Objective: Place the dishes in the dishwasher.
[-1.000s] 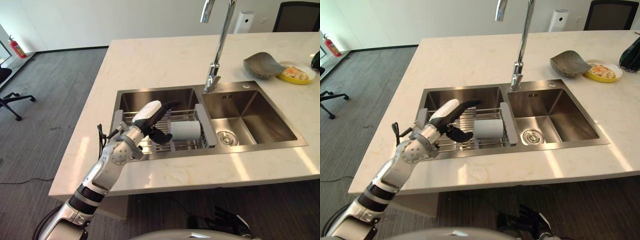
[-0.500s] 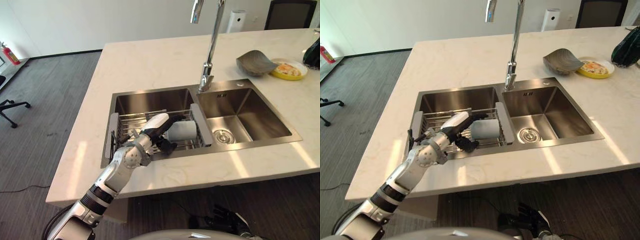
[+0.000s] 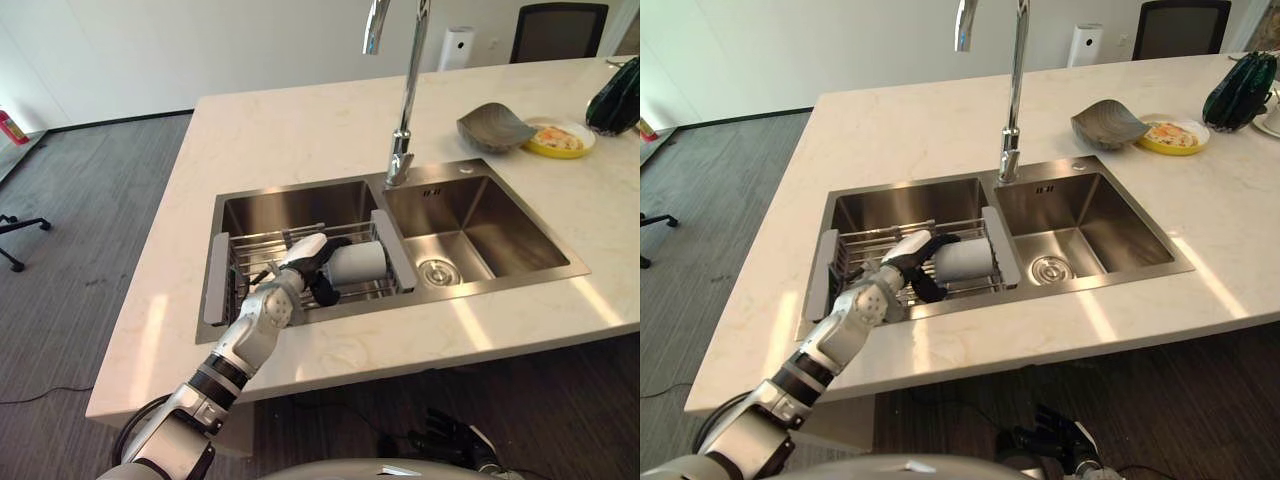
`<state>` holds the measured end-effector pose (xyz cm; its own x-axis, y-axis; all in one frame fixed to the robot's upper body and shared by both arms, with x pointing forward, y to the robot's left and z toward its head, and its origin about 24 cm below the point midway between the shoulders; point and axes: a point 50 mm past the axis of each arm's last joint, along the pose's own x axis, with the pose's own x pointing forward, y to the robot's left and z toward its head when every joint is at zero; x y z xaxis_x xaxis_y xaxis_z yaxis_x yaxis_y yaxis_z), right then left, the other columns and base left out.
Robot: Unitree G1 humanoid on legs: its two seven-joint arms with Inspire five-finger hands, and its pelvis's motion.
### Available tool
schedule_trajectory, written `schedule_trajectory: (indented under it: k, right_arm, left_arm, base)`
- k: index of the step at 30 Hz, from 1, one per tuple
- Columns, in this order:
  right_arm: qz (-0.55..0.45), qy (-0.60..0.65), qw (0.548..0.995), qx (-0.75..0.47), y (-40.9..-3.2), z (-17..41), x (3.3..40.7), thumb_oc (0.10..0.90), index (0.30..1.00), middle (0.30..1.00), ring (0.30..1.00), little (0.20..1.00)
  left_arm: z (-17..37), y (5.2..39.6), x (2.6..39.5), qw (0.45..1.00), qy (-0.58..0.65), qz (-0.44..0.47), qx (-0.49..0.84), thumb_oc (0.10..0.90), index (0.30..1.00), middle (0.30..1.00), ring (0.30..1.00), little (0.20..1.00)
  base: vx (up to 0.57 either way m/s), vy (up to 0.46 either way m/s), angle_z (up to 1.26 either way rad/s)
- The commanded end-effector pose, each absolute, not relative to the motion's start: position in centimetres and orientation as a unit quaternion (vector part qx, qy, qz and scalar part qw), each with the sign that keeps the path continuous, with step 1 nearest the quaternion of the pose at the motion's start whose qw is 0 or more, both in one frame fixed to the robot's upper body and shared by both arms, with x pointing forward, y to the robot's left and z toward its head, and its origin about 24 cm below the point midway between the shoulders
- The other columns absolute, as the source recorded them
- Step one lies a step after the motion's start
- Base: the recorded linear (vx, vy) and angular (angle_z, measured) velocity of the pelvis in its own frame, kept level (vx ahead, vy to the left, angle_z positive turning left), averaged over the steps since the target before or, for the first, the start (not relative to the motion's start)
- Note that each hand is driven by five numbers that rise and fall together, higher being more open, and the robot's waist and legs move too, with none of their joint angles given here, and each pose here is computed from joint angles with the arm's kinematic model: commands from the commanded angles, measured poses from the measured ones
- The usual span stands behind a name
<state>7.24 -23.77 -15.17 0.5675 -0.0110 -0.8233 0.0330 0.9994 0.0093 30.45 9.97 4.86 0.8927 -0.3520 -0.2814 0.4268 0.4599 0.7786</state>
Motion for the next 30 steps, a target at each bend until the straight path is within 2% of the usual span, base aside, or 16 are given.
schedule_trajectory:
  k: [1,8,22,23,30]
  right_arm:
    - [0.004,0.45,0.893,0.004,-23.7,-14.9,8.0,0.8,0.9,0.9,0.9,0.9]
    - [0.005,0.454,0.891,0.001,-23.8,-15.0,7.9,0.8,0.9,0.9,0.9,0.9]
    - [0.009,0.458,0.889,-0.005,-23.9,-15.0,8.2,0.8,0.9,0.9,0.9,0.9]
    - [0.012,0.456,0.89,-0.01,-23.8,-15.0,8.6,0.8,0.9,0.9,0.9,0.9]
    - [0.017,0.466,0.884,-0.011,-23.9,-15.1,8.8,0.8,0.9,0.9,0.9,0.9]
  left_arm:
    - [10.4,7.2,33.8,0.836,-0.067,-0.194,0.509,0.8,0.9,0.9,0.9,0.9]
    - [10.0,6.7,33.7,0.83,-0.058,-0.205,0.515,0.8,0.9,0.9,0.9,0.9]
    - [13.3,3.7,34.0,0.833,-0.12,-0.212,0.497,0.8,0.9,0.9,0.9,0.9]
    - [14.3,2.5,34.2,0.827,-0.134,-0.217,0.501,0.8,0.9,0.9,0.9,0.9]
    - [13.9,0.0,34.1,0.815,-0.131,-0.243,0.51,0.8,0.9,0.9,0.9,0.9]
  base:
    - [0.0,0.0,0.0]
    - [0.0,0.0,0.0]
    - [0.0,0.0,0.0]
    - [0.0,0.0,0.0]
    - [-0.01,-0.001,-0.01]
